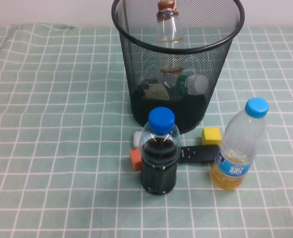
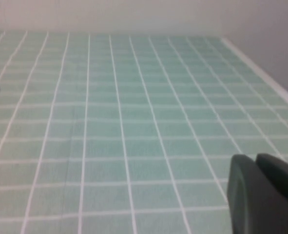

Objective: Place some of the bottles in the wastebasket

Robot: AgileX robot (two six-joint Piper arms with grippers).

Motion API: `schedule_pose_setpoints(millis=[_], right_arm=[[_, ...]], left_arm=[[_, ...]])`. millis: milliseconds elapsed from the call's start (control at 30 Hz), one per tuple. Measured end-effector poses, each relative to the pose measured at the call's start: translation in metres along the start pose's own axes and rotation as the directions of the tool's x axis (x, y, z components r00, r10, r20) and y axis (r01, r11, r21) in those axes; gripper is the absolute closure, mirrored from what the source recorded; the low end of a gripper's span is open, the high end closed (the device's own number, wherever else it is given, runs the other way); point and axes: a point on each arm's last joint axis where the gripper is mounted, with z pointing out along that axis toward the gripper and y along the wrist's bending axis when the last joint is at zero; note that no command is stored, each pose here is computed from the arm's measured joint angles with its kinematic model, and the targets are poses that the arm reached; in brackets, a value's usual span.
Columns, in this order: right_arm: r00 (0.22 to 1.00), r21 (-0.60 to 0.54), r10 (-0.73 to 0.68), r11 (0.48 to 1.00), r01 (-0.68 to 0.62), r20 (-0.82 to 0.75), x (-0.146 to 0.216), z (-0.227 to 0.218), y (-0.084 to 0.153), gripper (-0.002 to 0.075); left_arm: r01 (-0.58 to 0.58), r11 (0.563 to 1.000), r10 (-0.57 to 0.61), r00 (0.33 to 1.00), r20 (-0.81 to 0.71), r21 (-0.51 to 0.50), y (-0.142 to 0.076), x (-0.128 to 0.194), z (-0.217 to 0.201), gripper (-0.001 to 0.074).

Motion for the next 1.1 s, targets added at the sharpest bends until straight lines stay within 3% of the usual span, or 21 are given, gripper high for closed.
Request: schedule_pose_setpoints(millis=[100, 1100], right_arm=[[0.997, -0.008, -0.006, 1.000, 0.006, -0.081, 0.0074, -0.0003, 0.0007, 0.0732], [0.997, -0.027, -0.022, 0.999, 0.020, -0.078, 0.0072, -0.0003, 0.0015, 0.0732]], left_arm=[[0.000, 1.000, 0.000, 1.000, 0.000, 0.000, 0.0000, 0.0000, 0.0000, 0.0739], [0.000, 1.000, 0.000, 1.000, 0.000, 0.000, 0.0000, 0.0000, 0.0000, 0.0739]])
